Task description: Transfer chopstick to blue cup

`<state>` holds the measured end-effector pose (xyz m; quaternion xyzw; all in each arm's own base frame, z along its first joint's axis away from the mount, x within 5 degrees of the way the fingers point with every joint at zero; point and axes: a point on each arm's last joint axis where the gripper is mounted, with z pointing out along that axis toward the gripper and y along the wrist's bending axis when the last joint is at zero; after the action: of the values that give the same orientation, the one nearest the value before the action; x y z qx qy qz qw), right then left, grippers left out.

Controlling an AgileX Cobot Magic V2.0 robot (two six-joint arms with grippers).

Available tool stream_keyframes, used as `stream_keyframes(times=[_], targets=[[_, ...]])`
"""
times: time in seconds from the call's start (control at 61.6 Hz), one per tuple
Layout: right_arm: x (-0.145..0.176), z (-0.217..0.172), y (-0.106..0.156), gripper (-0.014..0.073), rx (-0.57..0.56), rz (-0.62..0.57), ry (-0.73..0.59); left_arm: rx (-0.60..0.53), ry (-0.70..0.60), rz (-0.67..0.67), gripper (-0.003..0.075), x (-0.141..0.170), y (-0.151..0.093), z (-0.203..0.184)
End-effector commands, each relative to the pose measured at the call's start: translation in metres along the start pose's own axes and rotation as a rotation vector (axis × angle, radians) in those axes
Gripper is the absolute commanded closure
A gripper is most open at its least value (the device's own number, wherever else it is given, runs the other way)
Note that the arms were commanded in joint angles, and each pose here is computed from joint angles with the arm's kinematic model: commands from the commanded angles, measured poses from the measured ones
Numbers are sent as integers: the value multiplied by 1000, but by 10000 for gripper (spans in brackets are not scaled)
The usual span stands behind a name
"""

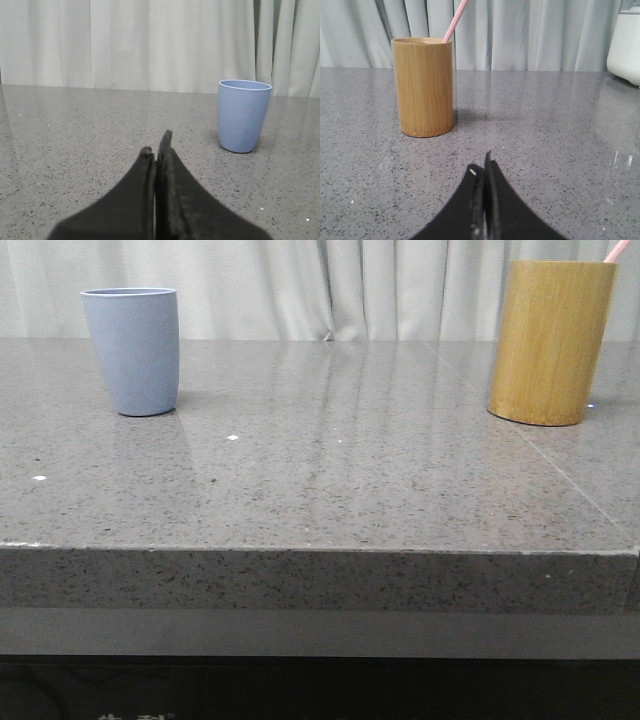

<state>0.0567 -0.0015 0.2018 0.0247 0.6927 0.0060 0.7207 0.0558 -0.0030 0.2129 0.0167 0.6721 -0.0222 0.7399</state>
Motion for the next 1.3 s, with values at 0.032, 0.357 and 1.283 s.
stream_keyframes(times=[0.032, 0.357, 1.283], targets=[[-12, -2, 0, 663, 1, 3, -127, -8, -100, -8, 739, -5, 1, -2], [-72, -16, 3, 663, -2, 2, -170, -1, -249, -36, 739, -75, 0, -12], [-164, 71, 8, 512, -4, -66, 404, 48, 299, -48, 732, -170, -6, 80]])
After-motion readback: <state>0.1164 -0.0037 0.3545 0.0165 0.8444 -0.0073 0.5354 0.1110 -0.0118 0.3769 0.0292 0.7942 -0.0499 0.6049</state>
